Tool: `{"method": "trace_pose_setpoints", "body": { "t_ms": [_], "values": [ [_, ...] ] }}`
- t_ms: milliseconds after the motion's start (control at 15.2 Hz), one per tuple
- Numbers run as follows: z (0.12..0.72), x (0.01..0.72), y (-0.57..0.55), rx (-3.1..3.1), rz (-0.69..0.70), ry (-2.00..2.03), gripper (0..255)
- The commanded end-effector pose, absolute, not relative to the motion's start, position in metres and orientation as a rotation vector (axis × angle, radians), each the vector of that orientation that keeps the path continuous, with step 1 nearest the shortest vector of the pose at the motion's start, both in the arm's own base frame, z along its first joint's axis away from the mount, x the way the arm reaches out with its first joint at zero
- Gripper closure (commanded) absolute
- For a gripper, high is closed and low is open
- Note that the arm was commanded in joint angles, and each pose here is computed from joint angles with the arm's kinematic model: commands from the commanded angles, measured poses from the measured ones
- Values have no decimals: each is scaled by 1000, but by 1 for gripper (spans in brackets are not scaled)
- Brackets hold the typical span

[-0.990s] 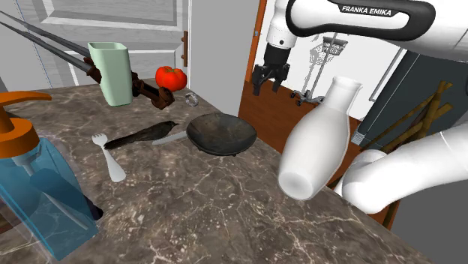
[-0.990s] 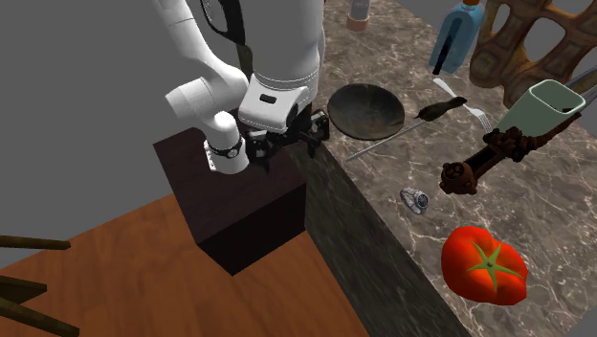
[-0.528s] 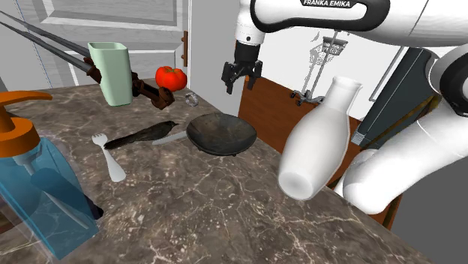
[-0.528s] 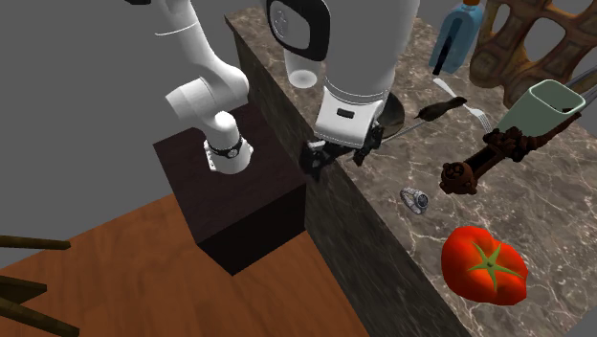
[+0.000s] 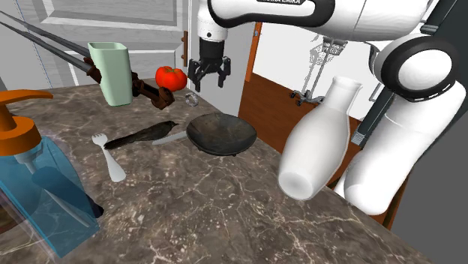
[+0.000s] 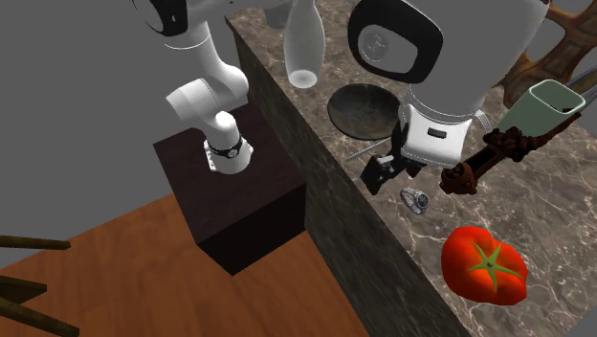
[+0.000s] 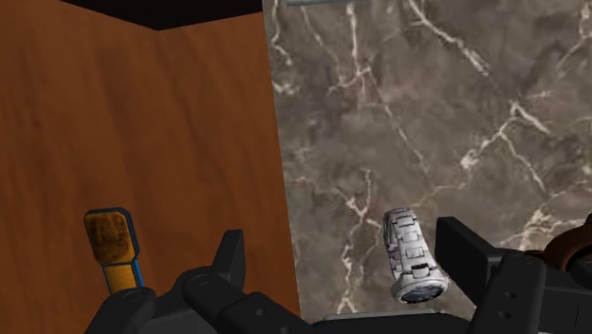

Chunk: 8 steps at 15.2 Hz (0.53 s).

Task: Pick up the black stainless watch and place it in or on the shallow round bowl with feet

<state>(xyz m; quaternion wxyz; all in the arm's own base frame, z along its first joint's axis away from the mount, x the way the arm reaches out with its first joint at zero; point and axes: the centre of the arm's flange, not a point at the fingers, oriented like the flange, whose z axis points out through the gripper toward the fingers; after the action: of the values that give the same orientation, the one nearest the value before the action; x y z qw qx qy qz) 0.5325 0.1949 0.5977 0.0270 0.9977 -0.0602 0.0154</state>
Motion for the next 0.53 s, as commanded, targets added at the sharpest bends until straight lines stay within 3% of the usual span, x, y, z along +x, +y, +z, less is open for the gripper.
{"method": "trace_pose_setpoints", "body": {
  "t_ms": [0, 462],
  "values": [
    [591, 551, 213, 3081, 41, -178, 0],
    [566, 578, 240, 3080, 30, -164, 0]
  ]
}}
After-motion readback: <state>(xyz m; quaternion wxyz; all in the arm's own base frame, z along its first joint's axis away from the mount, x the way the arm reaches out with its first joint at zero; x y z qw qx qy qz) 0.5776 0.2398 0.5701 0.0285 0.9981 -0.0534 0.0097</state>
